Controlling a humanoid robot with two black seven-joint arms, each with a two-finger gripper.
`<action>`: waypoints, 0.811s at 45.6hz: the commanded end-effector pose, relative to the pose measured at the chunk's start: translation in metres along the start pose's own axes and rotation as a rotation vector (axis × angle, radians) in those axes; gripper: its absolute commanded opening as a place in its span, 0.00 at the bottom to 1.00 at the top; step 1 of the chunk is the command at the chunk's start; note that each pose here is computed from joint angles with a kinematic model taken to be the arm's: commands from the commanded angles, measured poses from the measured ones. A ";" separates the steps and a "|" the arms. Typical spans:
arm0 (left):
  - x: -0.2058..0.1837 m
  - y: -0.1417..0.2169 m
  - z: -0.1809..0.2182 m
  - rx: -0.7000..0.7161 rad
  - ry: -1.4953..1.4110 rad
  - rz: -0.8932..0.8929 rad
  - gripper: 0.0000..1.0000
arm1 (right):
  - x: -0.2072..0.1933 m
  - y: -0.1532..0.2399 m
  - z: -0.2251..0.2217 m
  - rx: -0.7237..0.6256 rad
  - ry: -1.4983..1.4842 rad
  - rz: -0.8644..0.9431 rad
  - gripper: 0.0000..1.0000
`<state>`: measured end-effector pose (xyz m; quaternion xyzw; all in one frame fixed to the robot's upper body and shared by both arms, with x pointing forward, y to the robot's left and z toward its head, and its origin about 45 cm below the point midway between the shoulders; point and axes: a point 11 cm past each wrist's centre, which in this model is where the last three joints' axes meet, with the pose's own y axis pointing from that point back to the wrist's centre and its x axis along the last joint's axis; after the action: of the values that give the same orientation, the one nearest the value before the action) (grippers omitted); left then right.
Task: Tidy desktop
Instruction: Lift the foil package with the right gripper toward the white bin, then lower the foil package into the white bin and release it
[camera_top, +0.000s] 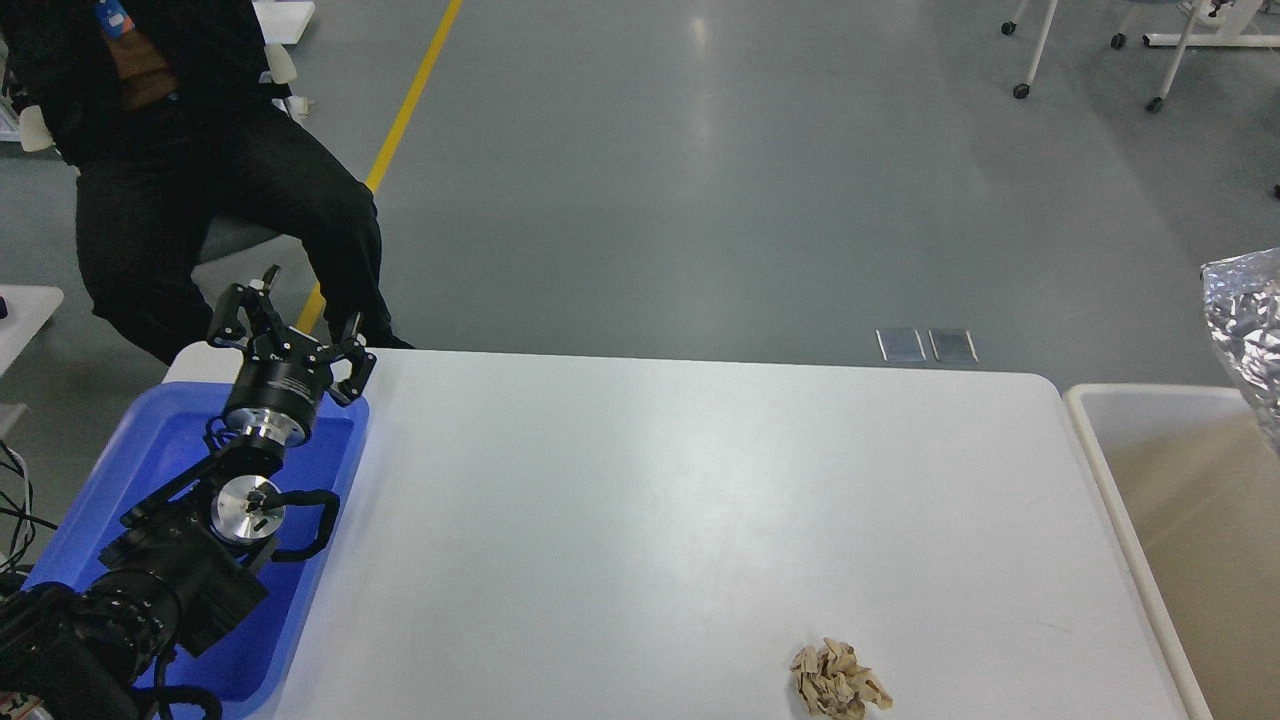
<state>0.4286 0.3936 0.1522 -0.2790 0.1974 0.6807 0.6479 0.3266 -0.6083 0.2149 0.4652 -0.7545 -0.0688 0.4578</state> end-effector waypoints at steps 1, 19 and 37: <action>0.000 0.000 0.000 0.000 -0.001 0.002 1.00 | -0.021 -0.019 0.036 -0.093 -0.150 0.091 0.00; 0.000 0.000 0.000 0.000 -0.001 0.002 1.00 | -0.062 -0.028 0.078 -0.164 -0.177 0.092 0.00; 0.000 0.000 0.000 0.000 -0.001 0.002 1.00 | -0.086 -0.031 0.085 -0.177 -0.183 0.113 0.00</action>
<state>0.4285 0.3938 0.1520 -0.2785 0.1974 0.6814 0.6474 0.2996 -0.5971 0.1120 0.3777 -0.8087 -0.1437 0.4273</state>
